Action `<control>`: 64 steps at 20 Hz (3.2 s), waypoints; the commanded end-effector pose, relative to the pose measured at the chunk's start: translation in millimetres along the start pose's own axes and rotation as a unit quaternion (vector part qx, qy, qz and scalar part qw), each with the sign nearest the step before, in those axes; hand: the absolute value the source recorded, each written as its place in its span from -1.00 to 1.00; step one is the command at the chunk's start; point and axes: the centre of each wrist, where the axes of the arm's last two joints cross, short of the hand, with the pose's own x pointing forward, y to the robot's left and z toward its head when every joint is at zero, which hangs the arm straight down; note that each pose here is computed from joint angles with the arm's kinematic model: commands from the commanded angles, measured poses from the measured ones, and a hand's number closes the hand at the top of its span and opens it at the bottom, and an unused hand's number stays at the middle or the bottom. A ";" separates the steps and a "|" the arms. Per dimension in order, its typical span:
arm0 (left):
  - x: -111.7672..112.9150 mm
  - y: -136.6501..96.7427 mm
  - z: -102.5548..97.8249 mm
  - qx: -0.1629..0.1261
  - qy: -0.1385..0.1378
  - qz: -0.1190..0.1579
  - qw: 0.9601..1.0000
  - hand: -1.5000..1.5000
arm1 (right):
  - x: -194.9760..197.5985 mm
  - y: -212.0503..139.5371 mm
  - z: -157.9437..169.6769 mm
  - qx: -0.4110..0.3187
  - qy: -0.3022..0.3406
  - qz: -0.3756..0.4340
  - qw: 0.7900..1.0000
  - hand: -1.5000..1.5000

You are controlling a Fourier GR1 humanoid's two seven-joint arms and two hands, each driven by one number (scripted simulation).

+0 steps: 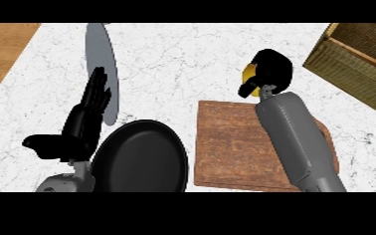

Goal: Pick the lemon from the cutting board and place it in the basket

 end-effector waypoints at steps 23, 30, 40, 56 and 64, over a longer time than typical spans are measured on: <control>3.5 29.1 20.6 0.040 0.023 -0.008 0.999 0.00 | 64.0 -167.6 5.1 -0.201 0.018 -0.202 0.959 1.00; -19.3 19.5 14.6 0.041 0.011 -0.007 0.999 0.00 | 44.4 -174.8 -5.3 -0.221 0.058 -0.132 0.965 1.00; 4.2 40.3 19.0 0.036 0.013 -0.005 0.999 0.00 | -40.8 -185.3 -40.5 -0.245 0.076 -0.153 0.954 1.00; -0.3 21.2 23.4 0.028 0.010 -0.010 0.999 0.00 | -111.5 -168.6 -93.7 -0.193 0.100 -0.115 0.969 1.00; -9.1 33.6 32.1 0.041 0.018 -0.007 0.999 0.00 | -147.4 -134.2 -85.3 -0.201 0.108 -0.130 0.965 1.00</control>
